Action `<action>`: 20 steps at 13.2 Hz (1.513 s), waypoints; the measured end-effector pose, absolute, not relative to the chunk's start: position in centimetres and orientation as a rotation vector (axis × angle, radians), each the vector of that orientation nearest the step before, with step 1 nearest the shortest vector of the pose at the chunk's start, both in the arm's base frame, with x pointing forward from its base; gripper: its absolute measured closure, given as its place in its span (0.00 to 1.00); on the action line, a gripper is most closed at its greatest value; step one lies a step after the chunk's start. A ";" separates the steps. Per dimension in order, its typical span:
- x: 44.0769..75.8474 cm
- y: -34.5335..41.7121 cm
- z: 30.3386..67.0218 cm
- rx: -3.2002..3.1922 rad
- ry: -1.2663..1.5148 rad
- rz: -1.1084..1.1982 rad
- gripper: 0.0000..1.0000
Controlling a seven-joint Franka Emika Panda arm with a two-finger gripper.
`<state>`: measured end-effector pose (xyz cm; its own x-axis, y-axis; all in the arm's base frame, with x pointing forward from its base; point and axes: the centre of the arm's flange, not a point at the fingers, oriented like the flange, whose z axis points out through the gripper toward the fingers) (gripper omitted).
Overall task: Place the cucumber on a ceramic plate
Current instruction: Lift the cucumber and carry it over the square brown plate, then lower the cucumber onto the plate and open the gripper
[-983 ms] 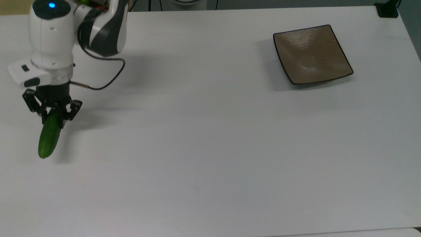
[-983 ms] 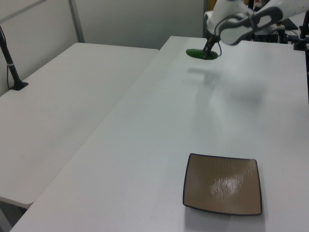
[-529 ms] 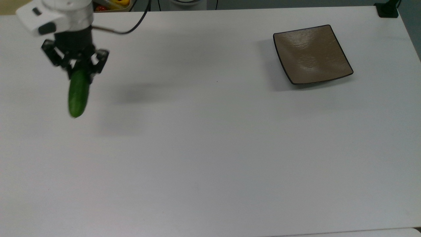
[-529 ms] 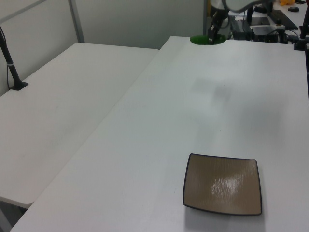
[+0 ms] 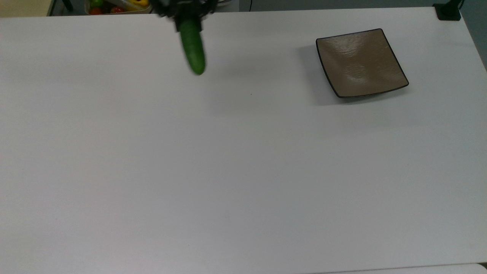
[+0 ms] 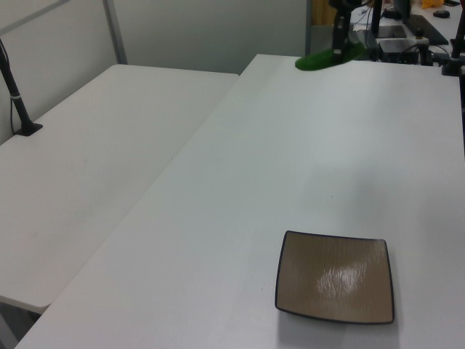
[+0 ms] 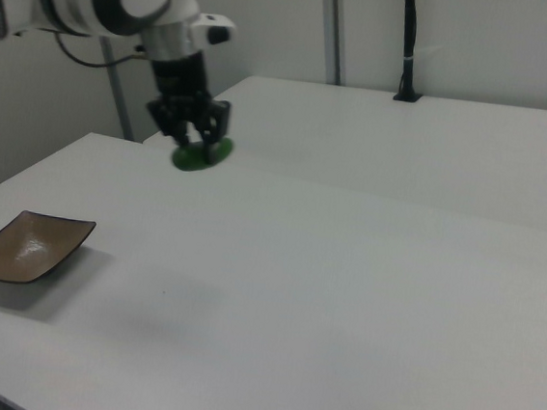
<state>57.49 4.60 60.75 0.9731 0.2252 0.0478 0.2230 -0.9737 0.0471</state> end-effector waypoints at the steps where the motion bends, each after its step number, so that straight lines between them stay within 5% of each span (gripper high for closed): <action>1: 56.3 6.6 61.0 3.086 0.404 0.036 0.56; 8: 50.1 21.2 59.4 3.082 0.703 -0.178 0.56; 20: 45.5 38.9 47.1 3.162 0.488 -0.100 0.56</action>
